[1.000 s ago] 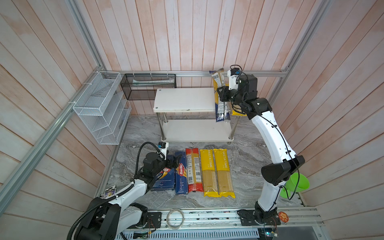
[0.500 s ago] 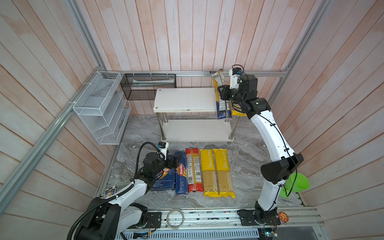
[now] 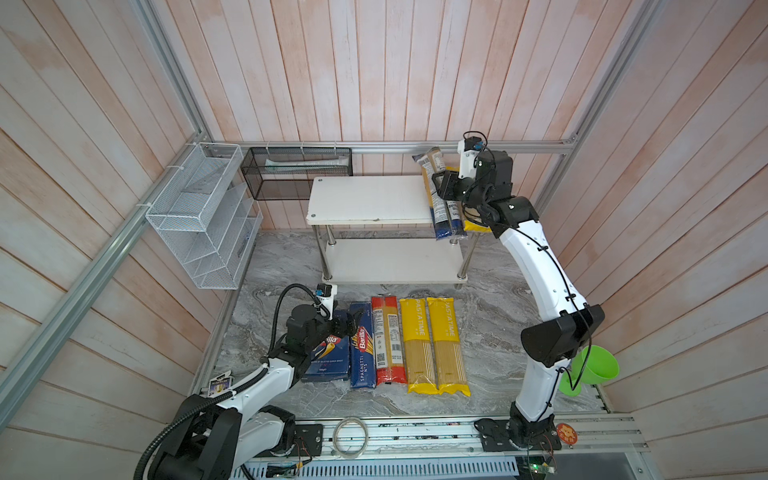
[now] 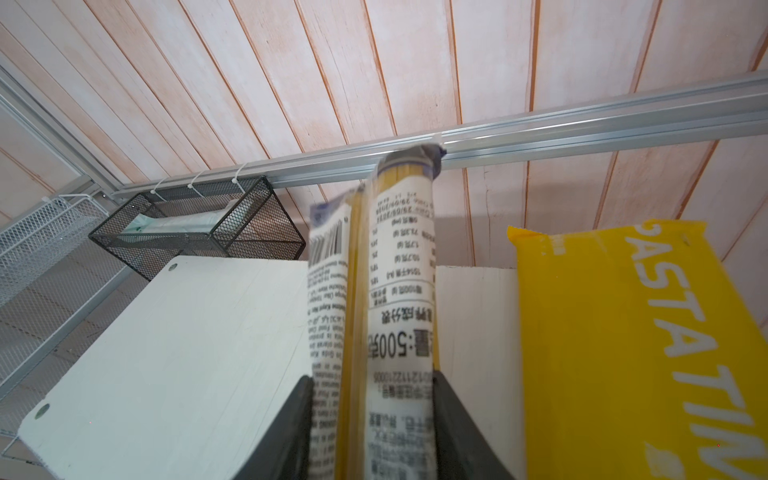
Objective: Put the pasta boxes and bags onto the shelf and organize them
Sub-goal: 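Lower the spaghetti bag onto the shelf top and open the right gripper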
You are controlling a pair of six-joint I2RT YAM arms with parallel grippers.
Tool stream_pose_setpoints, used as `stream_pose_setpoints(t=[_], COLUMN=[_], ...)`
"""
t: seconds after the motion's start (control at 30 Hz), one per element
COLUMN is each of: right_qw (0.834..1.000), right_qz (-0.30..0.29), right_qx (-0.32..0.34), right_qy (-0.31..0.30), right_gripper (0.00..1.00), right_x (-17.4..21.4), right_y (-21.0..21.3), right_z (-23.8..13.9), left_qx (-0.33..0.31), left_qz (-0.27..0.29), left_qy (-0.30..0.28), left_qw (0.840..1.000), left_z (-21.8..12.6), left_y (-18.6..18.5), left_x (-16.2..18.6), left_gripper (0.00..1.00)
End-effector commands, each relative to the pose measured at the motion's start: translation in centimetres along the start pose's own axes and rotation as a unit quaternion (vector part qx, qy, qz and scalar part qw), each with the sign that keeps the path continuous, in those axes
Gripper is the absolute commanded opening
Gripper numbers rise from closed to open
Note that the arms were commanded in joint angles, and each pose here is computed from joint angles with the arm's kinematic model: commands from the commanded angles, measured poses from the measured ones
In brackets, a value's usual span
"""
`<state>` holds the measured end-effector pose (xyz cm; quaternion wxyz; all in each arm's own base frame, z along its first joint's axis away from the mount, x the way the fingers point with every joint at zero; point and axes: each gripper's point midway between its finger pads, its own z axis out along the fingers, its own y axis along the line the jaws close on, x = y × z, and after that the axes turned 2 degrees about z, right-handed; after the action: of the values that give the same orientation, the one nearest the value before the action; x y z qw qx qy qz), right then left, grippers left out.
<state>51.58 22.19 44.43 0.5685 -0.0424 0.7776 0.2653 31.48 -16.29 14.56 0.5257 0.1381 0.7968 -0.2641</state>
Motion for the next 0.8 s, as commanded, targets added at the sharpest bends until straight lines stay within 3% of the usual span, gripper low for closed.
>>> stream_pose_setpoints(t=[0.0, 0.33, 0.53, 0.77], right_qw=[0.998, 0.996, 0.991, 0.992], right_qz=[-0.007, -0.043, -0.081, -0.046], right_qx=[-0.02, -0.068, -0.104, -0.118], right_qy=[-0.055, -0.04, -0.009, 0.001], right_gripper=[0.48, 0.51, 0.51, 0.5], right_x=[-3.5, -4.1, -0.2, 3.9], right_y=[1.2, 4.9, 8.7, 8.5], right_z=[-1.4, -6.7, -12.2, -17.7], left_qx=[-0.001, -0.001, 0.0, -0.004], left_qz=[0.01, 0.01, 0.009, 0.009], left_qy=[-0.011, -0.011, -0.013, -0.011], left_qw=[1.0, 1.0, 1.0, 1.0], left_z=[-0.1, -0.1, -0.2, -0.1], left_y=[-0.2, -0.2, -0.3, -0.1], left_x=[-0.9, -0.9, -1.1, -1.0], left_gripper=[0.99, 1.0, 1.0, 1.0])
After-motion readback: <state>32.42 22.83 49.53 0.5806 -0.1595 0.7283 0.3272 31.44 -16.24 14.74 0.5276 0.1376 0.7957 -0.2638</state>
